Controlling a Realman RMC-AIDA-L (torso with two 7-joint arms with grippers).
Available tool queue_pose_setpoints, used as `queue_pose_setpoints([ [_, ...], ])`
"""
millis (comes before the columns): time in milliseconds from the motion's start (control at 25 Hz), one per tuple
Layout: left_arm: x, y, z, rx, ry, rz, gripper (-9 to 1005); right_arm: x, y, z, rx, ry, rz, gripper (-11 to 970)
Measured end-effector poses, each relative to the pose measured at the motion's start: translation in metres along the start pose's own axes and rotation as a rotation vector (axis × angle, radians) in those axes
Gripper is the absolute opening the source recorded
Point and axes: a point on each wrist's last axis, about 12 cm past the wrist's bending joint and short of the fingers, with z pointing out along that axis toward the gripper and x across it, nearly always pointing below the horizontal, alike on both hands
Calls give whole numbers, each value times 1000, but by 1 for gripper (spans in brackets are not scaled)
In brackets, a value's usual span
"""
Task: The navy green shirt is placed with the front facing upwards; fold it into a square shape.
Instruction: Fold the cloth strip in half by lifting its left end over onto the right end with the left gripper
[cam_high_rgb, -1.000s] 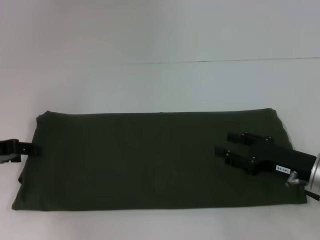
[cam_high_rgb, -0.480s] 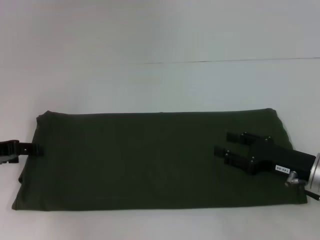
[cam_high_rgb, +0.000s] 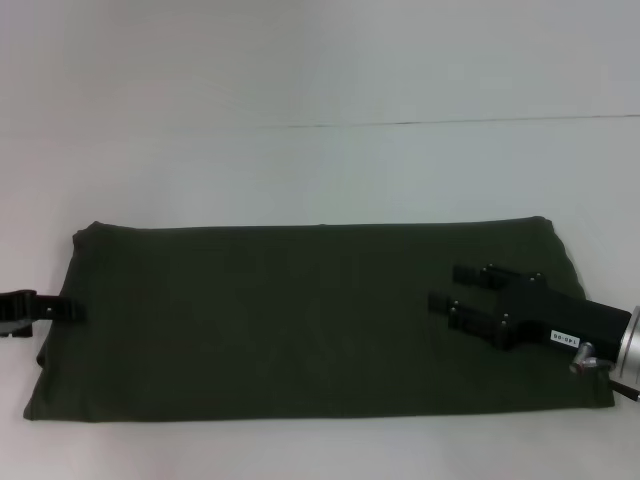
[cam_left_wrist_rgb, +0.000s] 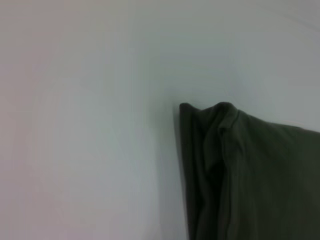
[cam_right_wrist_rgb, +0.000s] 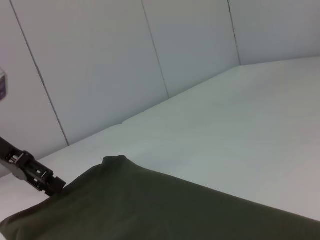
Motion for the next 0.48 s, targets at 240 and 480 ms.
queue_pose_setpoints([
  [240, 2, -1, 2, 1, 13, 3, 864, 0, 0, 1, -1, 0, 0, 644],
  [480, 3, -1, 3, 5, 19, 1, 852, -1, 0, 1, -2, 0, -1, 644],
])
